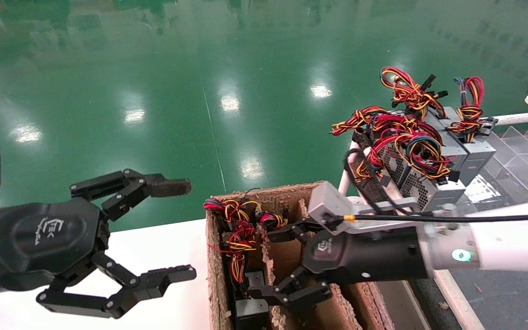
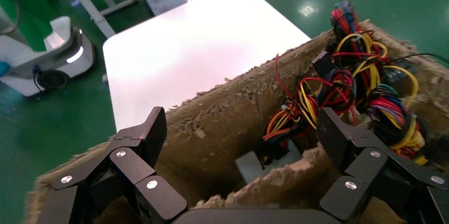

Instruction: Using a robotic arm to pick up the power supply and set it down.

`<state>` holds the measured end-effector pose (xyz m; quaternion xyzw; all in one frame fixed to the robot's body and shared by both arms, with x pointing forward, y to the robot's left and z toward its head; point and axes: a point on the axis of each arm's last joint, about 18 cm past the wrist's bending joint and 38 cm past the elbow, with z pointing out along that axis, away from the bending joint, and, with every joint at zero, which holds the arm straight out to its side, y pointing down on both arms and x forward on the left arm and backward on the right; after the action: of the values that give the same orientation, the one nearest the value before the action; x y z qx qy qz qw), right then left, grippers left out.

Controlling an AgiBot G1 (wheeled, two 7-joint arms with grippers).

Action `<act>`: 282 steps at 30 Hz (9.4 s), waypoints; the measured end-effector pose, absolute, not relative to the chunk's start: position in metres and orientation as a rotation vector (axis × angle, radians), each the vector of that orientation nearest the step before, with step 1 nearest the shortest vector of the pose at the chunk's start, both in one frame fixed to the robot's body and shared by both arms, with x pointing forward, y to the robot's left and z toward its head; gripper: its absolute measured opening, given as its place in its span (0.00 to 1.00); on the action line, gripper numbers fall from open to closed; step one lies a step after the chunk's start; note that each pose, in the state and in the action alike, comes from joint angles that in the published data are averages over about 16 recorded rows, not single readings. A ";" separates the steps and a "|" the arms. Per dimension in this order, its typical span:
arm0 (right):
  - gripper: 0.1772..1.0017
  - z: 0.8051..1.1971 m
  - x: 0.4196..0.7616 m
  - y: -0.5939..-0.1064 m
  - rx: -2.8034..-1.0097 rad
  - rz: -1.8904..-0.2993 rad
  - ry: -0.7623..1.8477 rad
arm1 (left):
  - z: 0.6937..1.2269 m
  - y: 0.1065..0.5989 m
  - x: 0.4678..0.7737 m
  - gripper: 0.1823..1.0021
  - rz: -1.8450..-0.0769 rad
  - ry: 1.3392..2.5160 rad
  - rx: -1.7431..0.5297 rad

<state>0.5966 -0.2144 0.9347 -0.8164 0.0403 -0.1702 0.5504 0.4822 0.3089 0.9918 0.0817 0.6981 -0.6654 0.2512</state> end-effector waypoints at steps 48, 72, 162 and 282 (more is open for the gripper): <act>0.66 0.897 0.655 -0.159 -1.899 -0.512 0.148 | 0.992 0.309 0.482 1.00 -1.811 1.900 0.222; 0.12 0.894 0.651 -0.168 -1.872 -0.501 0.147 | 0.992 0.309 0.482 1.00 -1.811 1.900 0.222; 0.05 1.111 0.484 -0.598 -1.051 -1.164 0.568 | 0.992 0.309 0.482 1.00 -1.811 1.900 0.222; 0.33 1.048 0.605 -0.510 -1.377 -1.011 0.655 | 0.992 0.309 0.482 1.00 -1.811 1.900 0.222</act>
<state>0.6049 -0.5095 1.0482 -0.5964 0.2835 -0.4378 0.6101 0.4822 0.3089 0.9918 0.0817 0.6981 -0.6654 0.2512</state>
